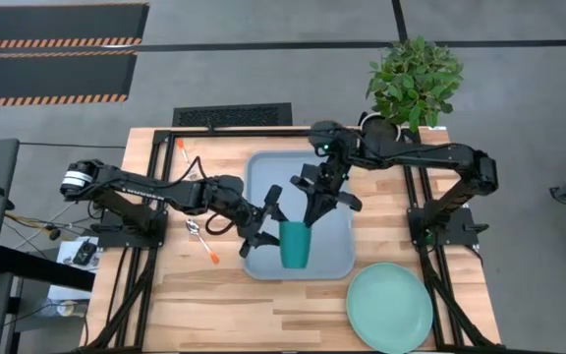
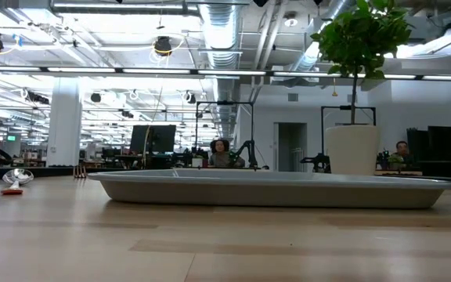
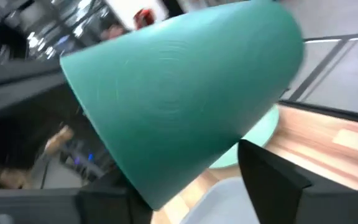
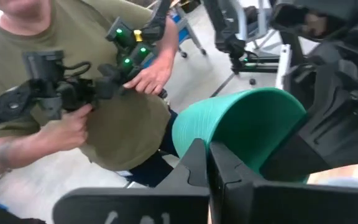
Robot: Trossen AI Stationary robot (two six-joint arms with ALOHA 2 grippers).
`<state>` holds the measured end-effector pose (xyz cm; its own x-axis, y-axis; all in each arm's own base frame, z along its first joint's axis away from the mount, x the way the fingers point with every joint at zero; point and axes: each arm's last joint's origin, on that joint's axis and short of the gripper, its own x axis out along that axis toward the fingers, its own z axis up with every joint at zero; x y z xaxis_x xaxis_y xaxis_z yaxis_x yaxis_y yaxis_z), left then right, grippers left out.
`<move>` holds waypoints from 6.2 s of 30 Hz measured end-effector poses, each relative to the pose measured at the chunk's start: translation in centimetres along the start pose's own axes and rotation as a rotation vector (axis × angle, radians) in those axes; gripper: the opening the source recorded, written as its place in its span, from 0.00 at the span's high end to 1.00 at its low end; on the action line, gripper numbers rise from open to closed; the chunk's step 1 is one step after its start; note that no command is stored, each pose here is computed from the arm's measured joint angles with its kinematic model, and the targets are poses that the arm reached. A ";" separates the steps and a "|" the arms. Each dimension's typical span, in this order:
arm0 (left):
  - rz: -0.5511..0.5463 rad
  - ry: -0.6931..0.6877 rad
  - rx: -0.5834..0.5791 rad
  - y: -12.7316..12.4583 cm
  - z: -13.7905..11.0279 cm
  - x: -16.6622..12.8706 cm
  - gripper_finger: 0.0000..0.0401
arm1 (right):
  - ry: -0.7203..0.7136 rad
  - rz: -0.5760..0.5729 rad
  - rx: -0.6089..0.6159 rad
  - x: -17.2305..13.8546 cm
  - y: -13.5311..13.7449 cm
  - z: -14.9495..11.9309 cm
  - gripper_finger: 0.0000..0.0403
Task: Pick and place plate/cup/fork/spoon on tray
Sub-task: Put the green cup on the top right of the gray serving tray, then put the light green plate on the gray serving tray to the bottom left of the green cup
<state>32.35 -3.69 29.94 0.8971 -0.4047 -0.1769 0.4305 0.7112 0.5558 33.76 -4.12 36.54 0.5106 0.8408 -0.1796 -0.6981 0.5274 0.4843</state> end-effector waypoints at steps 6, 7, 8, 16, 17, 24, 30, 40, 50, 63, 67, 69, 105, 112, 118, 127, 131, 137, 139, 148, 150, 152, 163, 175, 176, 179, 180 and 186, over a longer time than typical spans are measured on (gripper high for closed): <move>0.132 0.107 -0.189 0.3 -0.4 -0.2 0.38 | 0.019 -0.072 0.075 -1.6 0.8 -0.5 1.00; 0.142 0.123 -0.217 0.4 -0.5 -0.2 0.37 | 0.032 -0.100 0.082 -1.9 1.1 -0.7 1.00; 0.146 0.140 -0.244 0.4 -0.6 -0.4 0.37 | 0.045 -0.133 0.089 -2.1 1.3 -0.9 1.00; 0.185 0.243 -0.482 0.3 -1.6 -0.9 0.37 | 0.164 -0.415 0.161 -3.6 3.6 -2.3 1.00; 0.187 0.248 -0.510 0.4 -1.7 -1.0 0.37 | 0.175 -0.450 0.160 -3.6 4.0 -2.4 1.00; 0.253 0.327 -0.709 0.7 -2.9 -1.5 0.37 | 0.366 -0.865 0.204 -4.1 5.2 -3.8 0.99; 0.315 0.392 -0.887 1.3 -4.0 -2.5 0.37 | 0.488 -1.056 0.218 -4.6 3.5 -5.3 1.00; 0.410 0.560 -1.103 2.0 -6.4 -4.8 0.37 | 0.632 -1.202 0.363 -8.5 -4.7 -9.5 0.99; 0.443 0.708 -1.160 1.8 -7.6 -6.2 0.37 | 0.697 -1.243 0.410 -10.1 -9.2 -11.6 0.98; 0.458 0.691 -1.177 1.9 -7.6 -6.1 0.37 | 0.713 -1.317 0.374 -9.9 -9.8 -11.5 0.98; 0.457 0.691 -1.177 1.9 -7.6 -6.1 0.37 | 0.689 -1.296 0.388 -9.9 -9.8 -11.5 0.97; 0.453 0.690 -1.178 1.9 -7.6 -6.1 0.37 | 0.685 -1.296 0.393 -9.8 -9.8 -11.5 0.96; 0.462 0.686 -1.171 2.0 -7.6 -6.1 0.37 | 0.559 -1.365 0.270 -10.7 -5.7 -8.5 0.48; 0.427 0.649 -1.200 2.0 -6.6 -6.9 0.37 | 0.437 -1.310 0.401 -11.1 1.4 -6.3 0.48; 0.439 0.620 -1.200 2.2 -4.6 -9.6 0.37 | 0.421 -1.128 0.607 -9.0 7.1 -8.8 0.47; 0.429 0.479 -1.177 2.3 -1.5 -12.8 0.37 | 0.428 -1.056 0.804 -4.3 10.5 -15.7 0.47; 0.390 0.451 -1.183 2.2 -1.1 -13.1 0.37 | 0.474 -1.018 0.817 -2.1 10.7 -17.3 0.47; 0.348 0.462 -1.200 2.0 -1.1 -13.1 0.37 | 0.624 -0.963 0.745 1.2 10.2 -18.8 0.49; 0.343 0.462 -1.202 1.9 -1.1 -13.1 0.37 | 0.682 -0.938 0.698 2.2 10.0 -19.2 0.49; 0.344 0.478 -1.179 1.9 -1.2 -13.2 0.37 | 0.810 -0.898 0.624 5.9 7.9 -20.7 0.49; 0.343 0.478 -1.175 1.9 -1.2 -13.2 0.37 | 0.817 -0.888 0.610 6.3 7.5 -20.9 0.49; 0.343 0.478 -1.175 1.9 -1.2 -13.2 0.37 | 0.816 -0.878 0.600 6.7 7.2 -21.0 0.49; 0.344 0.486 -1.155 1.9 -1.2 -13.2 0.37 | 0.828 -0.834 0.572 6.9 7.0 -21.0 0.49; 0.365 0.493 -1.153 1.9 -1.3 -13.2 0.37 | 0.843 -0.768 0.458 7.1 6.8 -21.0 0.49; 0.370 0.494 -1.153 1.9 -1.3 -13.2 0.37 | 0.847 -0.761 0.463 7.1 6.7 -21.4 0.49; 0.385 0.499 -1.150 1.9 -1.3 -13.2 0.37 | 0.871 -0.719 0.502 6.9 6.4 -23.2 0.49; 0.386 0.499 -1.150 1.9 -1.3 -13.2 0.37 | 0.873 -0.701 0.517 6.9 6.3 -23.8 0.49; 0.391 0.503 -1.151 1.9 -1.3 -13.3 0.37 | 0.881 -0.694 0.550 6.4 5.7 -26.8 0.49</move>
<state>21.42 3.80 32.27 0.8122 0.0171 -0.5831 -0.2506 0.9128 -0.3223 19.61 7.56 15.23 0.0293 0.3134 -0.9492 -0.0058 0.9496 0.3134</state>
